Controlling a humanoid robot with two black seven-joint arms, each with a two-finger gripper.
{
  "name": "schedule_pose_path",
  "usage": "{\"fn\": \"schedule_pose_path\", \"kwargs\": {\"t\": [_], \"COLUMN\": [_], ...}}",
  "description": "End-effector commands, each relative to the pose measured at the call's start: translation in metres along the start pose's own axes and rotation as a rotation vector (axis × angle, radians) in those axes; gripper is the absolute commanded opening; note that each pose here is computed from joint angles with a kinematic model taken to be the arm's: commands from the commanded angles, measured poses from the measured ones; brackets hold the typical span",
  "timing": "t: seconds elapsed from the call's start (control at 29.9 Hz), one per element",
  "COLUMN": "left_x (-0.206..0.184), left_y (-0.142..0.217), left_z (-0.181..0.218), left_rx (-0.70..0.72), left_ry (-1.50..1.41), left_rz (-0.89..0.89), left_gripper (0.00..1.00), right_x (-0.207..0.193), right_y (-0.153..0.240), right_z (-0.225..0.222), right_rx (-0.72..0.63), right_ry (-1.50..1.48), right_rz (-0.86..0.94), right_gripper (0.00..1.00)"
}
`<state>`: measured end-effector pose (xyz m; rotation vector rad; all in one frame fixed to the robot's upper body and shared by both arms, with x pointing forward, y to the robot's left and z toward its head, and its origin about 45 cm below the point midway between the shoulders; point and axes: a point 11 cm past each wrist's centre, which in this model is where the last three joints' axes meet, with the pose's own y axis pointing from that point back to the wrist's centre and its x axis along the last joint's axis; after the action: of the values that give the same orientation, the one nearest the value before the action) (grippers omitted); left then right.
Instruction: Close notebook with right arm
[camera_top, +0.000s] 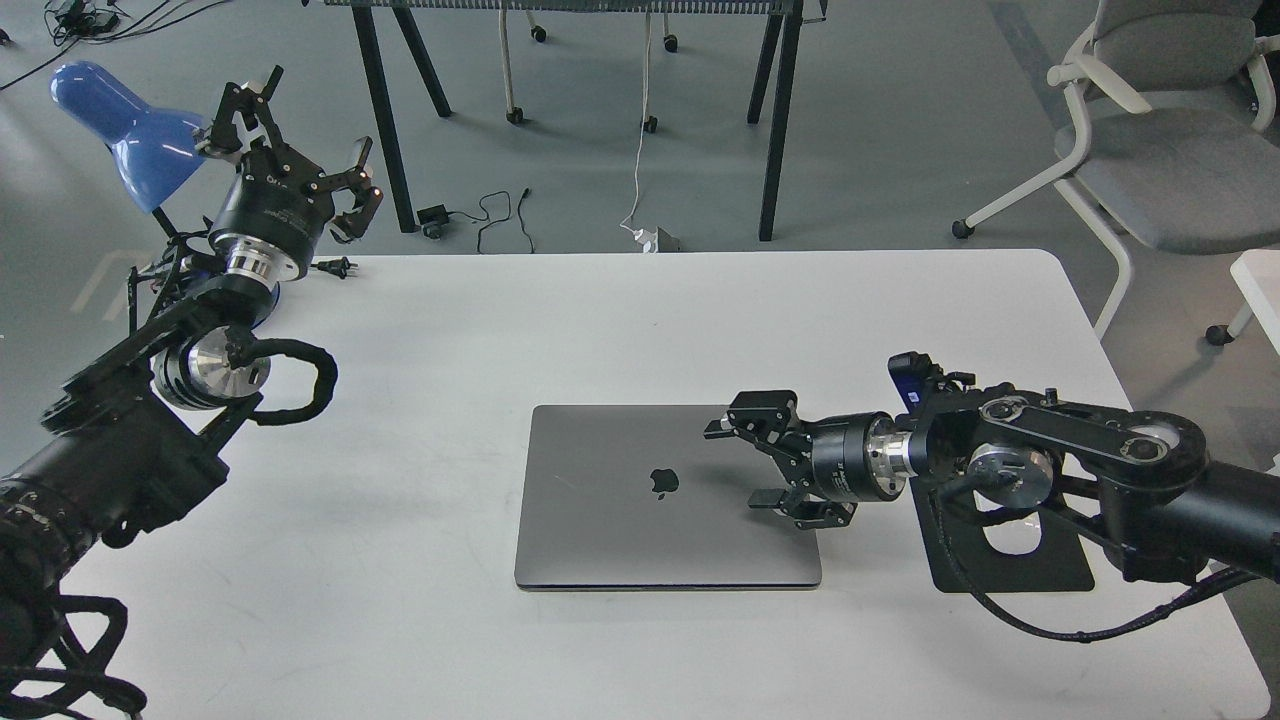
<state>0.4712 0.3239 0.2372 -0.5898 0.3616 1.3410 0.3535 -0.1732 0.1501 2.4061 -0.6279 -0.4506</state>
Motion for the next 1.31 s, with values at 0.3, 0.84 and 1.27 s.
{"fn": "schedule_pose_path", "kwargs": {"t": [0.3, 0.84, 1.27], "left_x": [0.000, 0.000, 0.000], "left_y": [0.000, 0.000, 0.000], "left_z": [0.000, 0.000, 0.000], "left_rx": [0.000, 0.000, -0.002], "left_ry": [0.000, 0.000, 0.001], "left_rz": [0.000, 0.000, 0.000], "left_gripper": [1.00, 1.00, 1.00], "right_x": [0.091, 0.124, 0.095], "right_y": [0.077, 0.120, 0.109], "right_z": [-0.148, -0.152, -0.131], "right_rx": [0.604, 1.087, 1.100], "right_ry": [-0.198, -0.599, -0.613], "right_rz": [0.254, 0.246, 0.132], "right_gripper": [1.00, 1.00, 1.00]}}
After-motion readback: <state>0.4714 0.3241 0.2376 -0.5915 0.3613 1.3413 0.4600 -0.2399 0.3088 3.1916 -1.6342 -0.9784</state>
